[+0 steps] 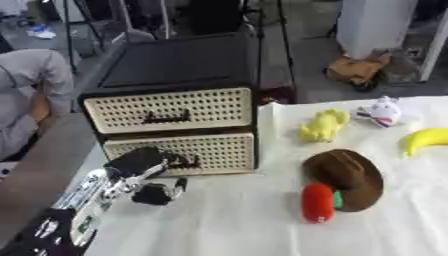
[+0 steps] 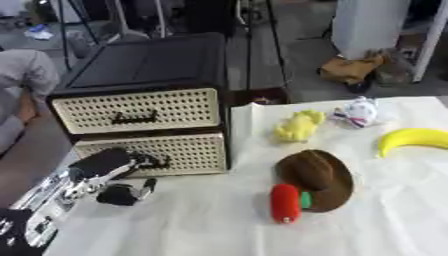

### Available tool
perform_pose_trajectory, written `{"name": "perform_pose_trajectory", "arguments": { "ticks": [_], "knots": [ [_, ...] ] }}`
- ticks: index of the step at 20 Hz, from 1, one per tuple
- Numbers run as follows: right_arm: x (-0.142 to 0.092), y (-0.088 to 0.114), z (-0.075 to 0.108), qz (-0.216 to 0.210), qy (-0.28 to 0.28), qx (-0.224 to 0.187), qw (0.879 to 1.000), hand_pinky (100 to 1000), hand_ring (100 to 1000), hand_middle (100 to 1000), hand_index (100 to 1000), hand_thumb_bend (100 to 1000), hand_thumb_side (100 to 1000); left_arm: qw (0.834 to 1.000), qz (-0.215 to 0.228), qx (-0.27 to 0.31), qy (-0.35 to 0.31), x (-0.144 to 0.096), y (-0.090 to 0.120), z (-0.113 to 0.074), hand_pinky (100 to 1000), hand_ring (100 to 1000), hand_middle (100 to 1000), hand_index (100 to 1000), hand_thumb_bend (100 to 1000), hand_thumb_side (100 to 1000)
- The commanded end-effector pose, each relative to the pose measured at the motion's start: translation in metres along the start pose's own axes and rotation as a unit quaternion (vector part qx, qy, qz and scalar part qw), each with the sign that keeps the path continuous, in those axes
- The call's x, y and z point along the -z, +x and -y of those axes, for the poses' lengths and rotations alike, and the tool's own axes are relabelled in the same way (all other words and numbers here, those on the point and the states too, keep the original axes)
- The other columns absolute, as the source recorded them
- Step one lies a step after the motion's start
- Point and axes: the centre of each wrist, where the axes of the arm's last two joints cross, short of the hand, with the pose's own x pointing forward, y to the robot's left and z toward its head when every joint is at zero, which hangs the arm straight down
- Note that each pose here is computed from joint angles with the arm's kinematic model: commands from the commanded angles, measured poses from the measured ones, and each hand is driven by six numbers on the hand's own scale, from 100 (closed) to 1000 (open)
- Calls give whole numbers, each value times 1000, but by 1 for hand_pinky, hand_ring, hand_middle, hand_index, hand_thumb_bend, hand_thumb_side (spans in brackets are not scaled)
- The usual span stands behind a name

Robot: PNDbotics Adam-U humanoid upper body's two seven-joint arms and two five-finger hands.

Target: Pick up objects from table and place into drawer.

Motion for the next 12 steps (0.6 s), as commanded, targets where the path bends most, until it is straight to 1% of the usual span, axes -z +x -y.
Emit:
{"name": "perform_pose_trajectory", "arguments": {
  "ticks": [1, 8, 12],
  "knots": [
    [8, 6, -1, 16, 5, 1, 1000, 582, 737, 601, 738, 100, 846, 1000, -12, 13, 14, -1, -6, -12, 100, 100, 100, 888, 100, 639],
    [8, 6, -2, 16, 5, 5, 1000, 583, 737, 600, 738, 100, 844, 1000, -18, 2, 3, 2, -7, -10, 100, 100, 100, 876, 100, 644],
    [8, 6, -2, 14, 5, 7, 1000, 583, 738, 600, 739, 100, 838, 1000, -20, -7, -6, 4, -8, -7, 100, 100, 100, 839, 100, 639]
  ]
}}
